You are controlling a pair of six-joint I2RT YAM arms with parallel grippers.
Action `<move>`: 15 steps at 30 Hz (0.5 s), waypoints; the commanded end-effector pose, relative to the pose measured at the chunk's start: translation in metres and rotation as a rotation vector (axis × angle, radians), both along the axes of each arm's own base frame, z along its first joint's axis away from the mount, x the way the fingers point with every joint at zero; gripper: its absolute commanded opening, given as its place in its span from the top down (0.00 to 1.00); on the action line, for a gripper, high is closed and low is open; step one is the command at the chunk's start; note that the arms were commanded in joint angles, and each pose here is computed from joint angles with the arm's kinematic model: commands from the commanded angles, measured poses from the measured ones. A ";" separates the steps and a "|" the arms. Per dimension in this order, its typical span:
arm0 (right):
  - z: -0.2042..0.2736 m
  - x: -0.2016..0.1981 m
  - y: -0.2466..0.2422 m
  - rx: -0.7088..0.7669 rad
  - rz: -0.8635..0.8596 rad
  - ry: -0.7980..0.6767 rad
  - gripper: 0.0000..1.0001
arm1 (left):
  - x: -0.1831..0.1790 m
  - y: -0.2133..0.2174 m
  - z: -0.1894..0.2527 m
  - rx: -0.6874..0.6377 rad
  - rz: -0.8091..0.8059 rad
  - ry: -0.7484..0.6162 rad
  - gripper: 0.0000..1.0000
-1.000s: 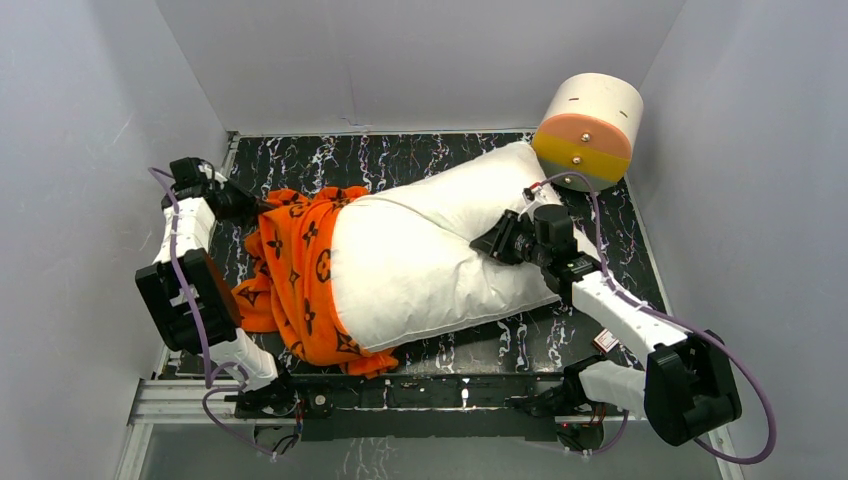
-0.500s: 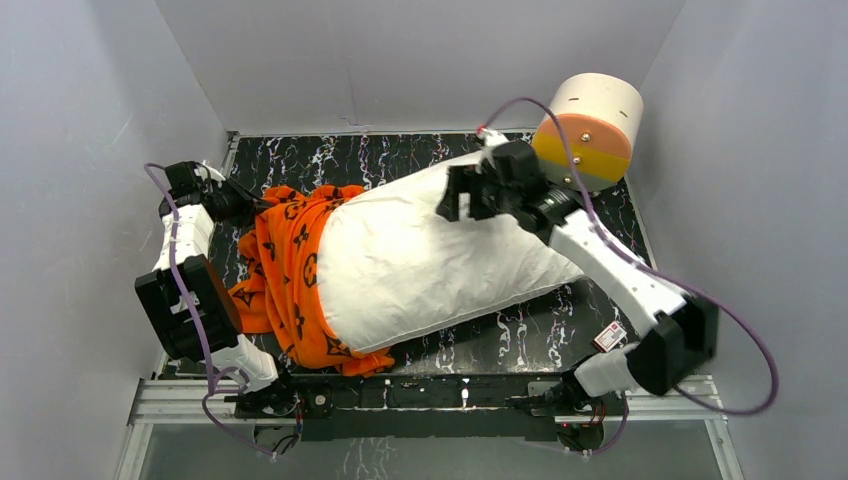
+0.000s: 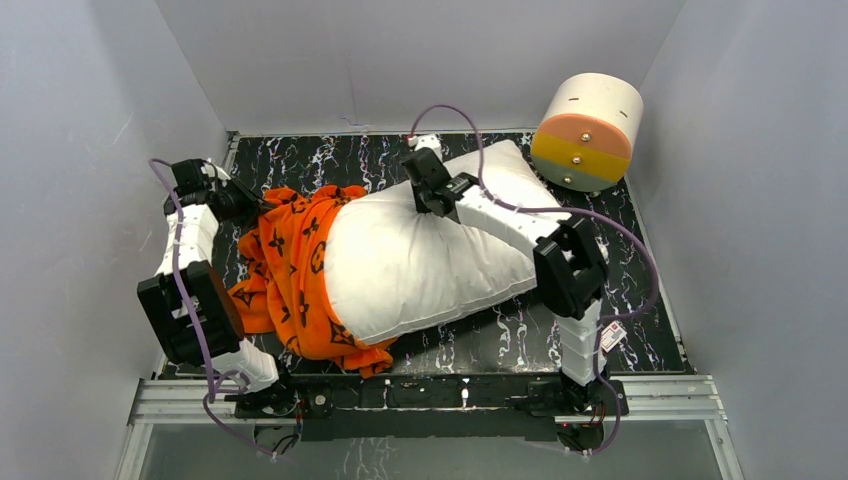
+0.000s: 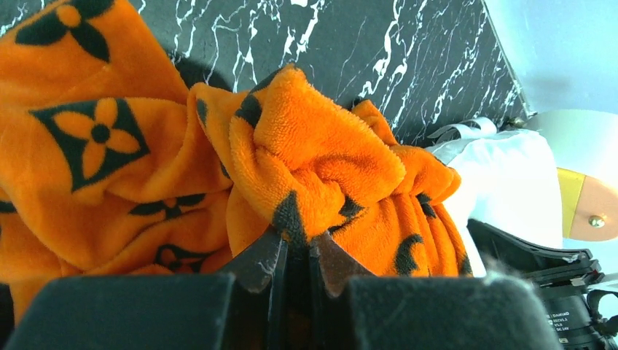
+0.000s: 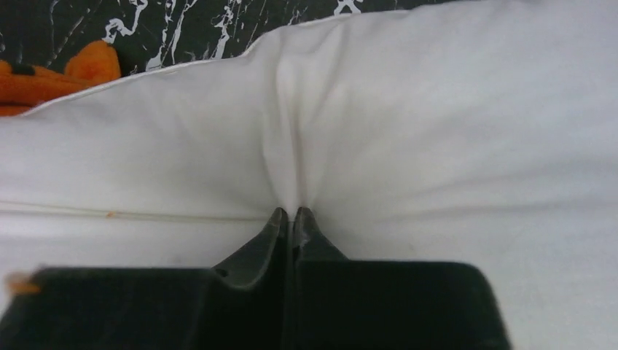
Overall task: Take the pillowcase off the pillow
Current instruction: Remove the pillow from the pillowcase.
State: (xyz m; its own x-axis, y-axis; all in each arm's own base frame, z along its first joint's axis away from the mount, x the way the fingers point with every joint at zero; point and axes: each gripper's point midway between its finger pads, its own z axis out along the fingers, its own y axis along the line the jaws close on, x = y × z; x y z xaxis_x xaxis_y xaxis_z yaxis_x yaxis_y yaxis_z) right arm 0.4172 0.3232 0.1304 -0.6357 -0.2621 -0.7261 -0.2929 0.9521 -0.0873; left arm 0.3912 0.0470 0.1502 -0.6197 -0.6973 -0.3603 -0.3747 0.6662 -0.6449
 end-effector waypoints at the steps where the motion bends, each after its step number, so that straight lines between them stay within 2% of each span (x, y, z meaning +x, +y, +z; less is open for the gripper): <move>1: -0.078 -0.039 -0.144 -0.218 -0.317 0.189 1.00 | -0.008 0.049 0.052 0.249 0.183 -0.096 1.00; 5: -0.086 -0.070 -0.190 -0.203 -0.421 0.195 1.00 | -0.007 0.064 0.065 0.300 0.237 -0.104 1.00; 11: -0.095 -0.095 -0.206 -0.188 -0.460 0.210 1.00 | 0.006 0.062 0.076 0.276 0.207 -0.124 1.00; 15: -0.094 -0.099 -0.201 -0.147 -0.455 0.229 1.00 | 0.016 0.036 0.075 0.166 0.067 -0.174 0.86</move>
